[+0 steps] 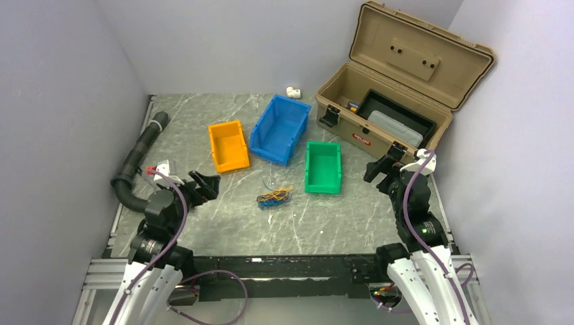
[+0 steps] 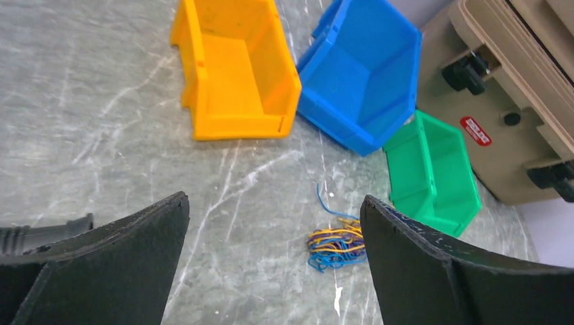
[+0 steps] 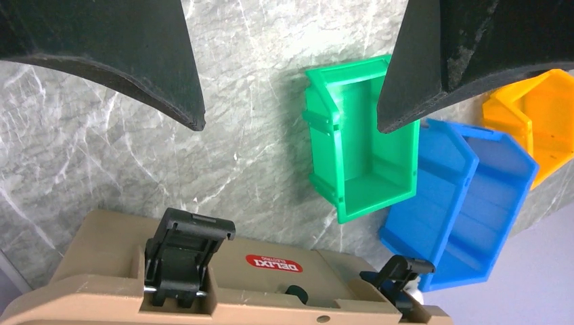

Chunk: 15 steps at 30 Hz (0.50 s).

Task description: Untangle the cables

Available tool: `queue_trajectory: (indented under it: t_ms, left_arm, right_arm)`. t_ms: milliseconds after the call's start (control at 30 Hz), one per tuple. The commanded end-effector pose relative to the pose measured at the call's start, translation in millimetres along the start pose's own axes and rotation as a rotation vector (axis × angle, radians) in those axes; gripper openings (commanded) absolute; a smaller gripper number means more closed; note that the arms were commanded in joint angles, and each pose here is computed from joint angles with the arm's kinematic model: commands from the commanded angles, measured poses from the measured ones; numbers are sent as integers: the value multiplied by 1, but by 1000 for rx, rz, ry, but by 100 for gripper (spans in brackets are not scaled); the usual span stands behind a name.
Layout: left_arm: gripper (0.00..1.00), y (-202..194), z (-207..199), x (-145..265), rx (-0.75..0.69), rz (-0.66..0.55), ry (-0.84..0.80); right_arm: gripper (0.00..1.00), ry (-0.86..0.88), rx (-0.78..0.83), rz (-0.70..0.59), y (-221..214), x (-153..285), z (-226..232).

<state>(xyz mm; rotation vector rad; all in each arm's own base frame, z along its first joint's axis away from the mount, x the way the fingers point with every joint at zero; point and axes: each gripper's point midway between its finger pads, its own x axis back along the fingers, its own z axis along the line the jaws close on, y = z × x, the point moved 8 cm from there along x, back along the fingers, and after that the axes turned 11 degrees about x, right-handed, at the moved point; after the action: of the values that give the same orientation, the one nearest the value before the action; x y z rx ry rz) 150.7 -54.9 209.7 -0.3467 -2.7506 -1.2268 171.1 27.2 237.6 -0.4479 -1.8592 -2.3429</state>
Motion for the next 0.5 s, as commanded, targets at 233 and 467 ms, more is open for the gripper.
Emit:
queue_trajectory:
  t_ms: [233,467]
  left_arm:
    - [99,-27,-48,-14,-122,257,-430]
    - [99,-70,-73,-31,-384,506,-431]
  right_arm:
    - [100,39,-1,2,2,4,4]
    - [100,183,61,44,-8,0,15]
